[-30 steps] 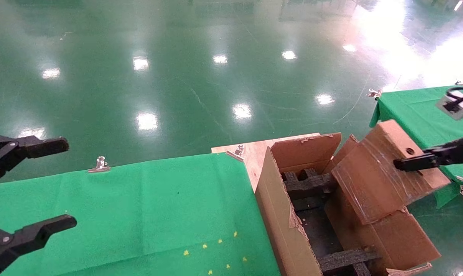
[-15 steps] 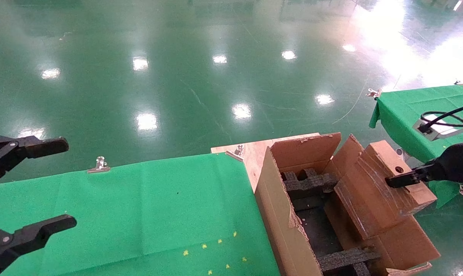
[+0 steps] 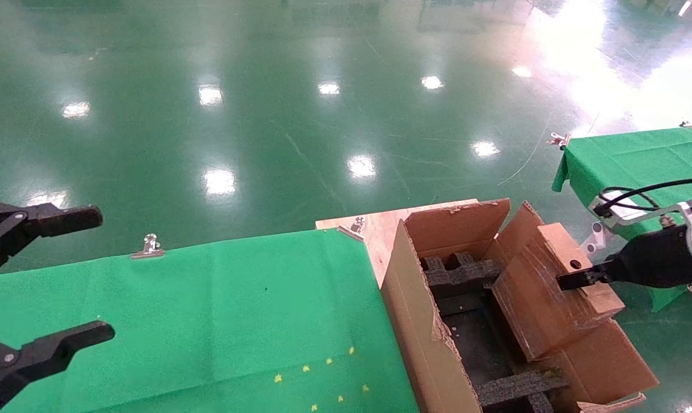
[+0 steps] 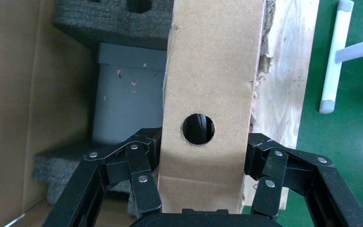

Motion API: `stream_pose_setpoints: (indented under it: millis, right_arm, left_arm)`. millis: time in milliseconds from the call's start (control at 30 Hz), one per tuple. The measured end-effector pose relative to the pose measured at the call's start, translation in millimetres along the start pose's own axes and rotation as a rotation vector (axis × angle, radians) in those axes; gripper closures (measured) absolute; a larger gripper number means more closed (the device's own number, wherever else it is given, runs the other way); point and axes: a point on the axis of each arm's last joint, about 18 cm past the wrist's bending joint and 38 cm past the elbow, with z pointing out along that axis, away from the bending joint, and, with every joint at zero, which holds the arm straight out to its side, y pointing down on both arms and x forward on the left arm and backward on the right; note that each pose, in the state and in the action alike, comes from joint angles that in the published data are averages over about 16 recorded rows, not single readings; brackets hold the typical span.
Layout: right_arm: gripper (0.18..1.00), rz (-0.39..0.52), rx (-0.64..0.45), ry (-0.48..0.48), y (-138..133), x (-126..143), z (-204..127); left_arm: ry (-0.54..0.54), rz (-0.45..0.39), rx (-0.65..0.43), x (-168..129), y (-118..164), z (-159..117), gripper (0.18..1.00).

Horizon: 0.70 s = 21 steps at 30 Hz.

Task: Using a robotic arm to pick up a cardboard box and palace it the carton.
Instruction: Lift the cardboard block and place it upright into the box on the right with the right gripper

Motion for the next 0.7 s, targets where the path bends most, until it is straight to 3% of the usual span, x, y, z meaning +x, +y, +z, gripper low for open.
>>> stream_pose_setpoints:
  millis: [700]
  right_arm:
    - [0.892, 0.021, -0.058, 0.064, 11, -27, 72]
  left_arm:
    - [0.000, 0.000, 0.000, 0, 0, 0, 0.184]
